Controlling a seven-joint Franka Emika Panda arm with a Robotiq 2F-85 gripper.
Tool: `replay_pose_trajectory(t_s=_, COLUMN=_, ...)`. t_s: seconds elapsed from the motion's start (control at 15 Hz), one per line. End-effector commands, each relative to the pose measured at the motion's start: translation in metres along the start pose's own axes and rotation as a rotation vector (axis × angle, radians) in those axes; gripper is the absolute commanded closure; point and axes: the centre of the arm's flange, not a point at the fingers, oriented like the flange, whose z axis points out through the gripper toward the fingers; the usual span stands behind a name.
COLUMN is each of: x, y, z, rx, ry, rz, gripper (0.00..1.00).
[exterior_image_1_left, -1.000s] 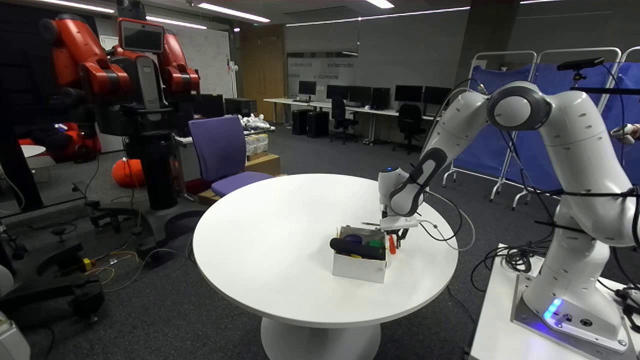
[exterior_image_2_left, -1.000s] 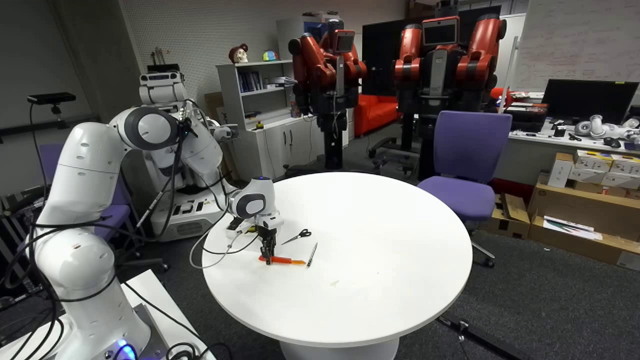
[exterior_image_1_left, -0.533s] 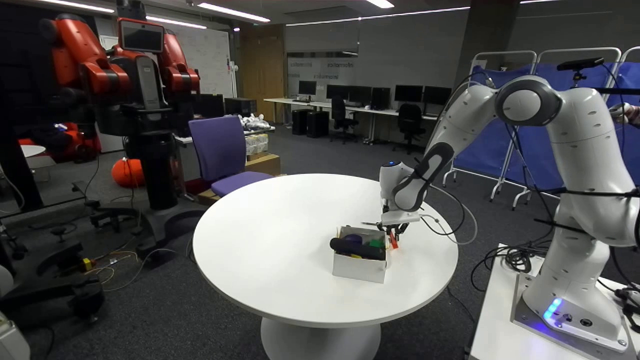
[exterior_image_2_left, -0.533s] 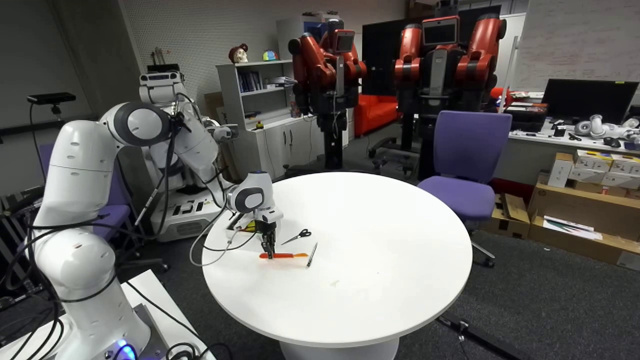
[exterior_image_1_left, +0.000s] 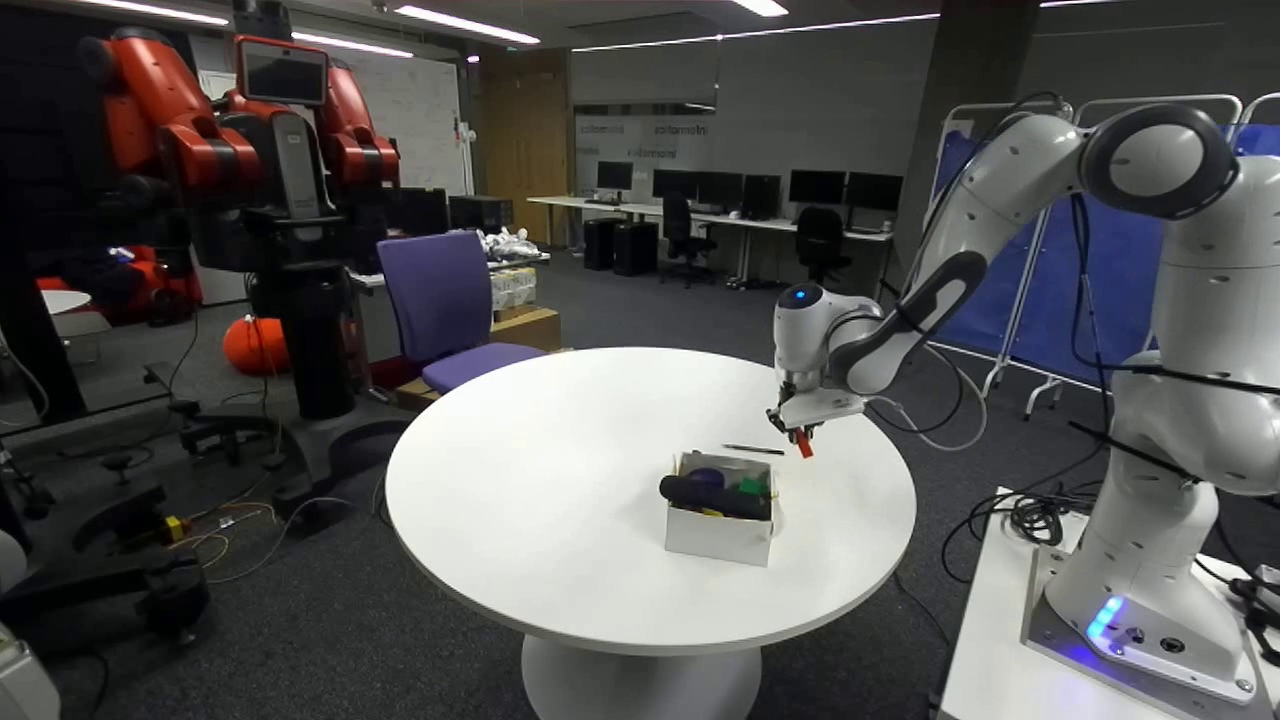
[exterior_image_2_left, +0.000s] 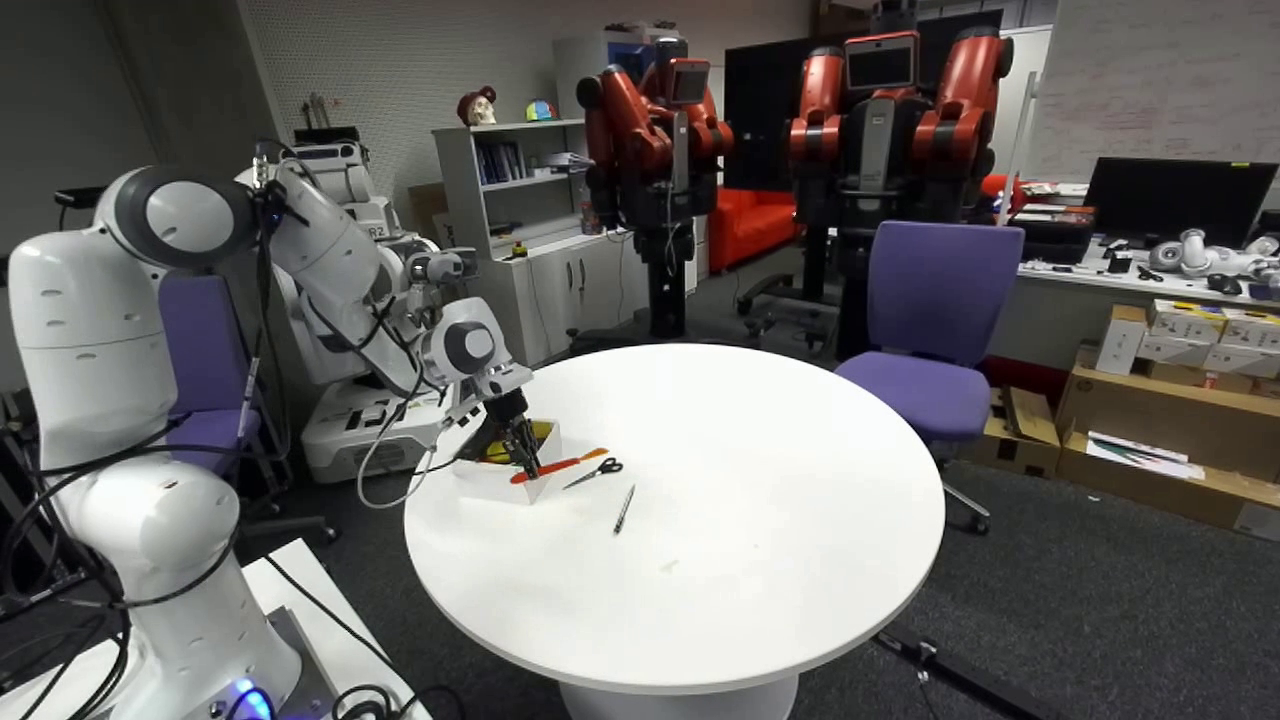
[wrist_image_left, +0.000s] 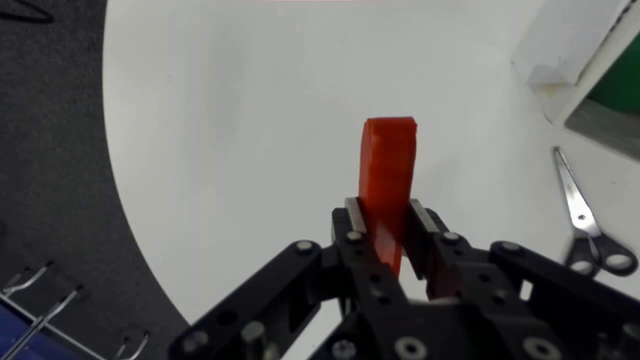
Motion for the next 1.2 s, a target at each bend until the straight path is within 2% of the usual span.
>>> replay_pose_trajectory(t_s=0.0, x=-0.020, y=0.004, z=-0.064, rx=0.021, ry=0.095, rz=-0.065, gripper=0.94)
replay_pose_trajectory(t_s=0.33, x=-0.040, y=-0.054, z=-0.080, rx=0.084, ry=0.144, rz=-0.228, gripper=0.94)
replay_pose_trajectory(t_s=0.4, x=-0.042, y=-0.064, z=-0.074, rx=0.082, ry=0.132, rz=-0.252, gripper=0.94)
replay_pose_trajectory(t_s=0.73, x=-0.042, y=-0.106, z=-0.045, rx=0.052, ry=0.182, rz=-0.373, gripper=0.94)
replay_pose_trajectory(t_s=1.13, x=-0.057, y=-0.140, z=-0.033, rx=0.042, ry=0.225, rz=-0.489, gripper=0.94)
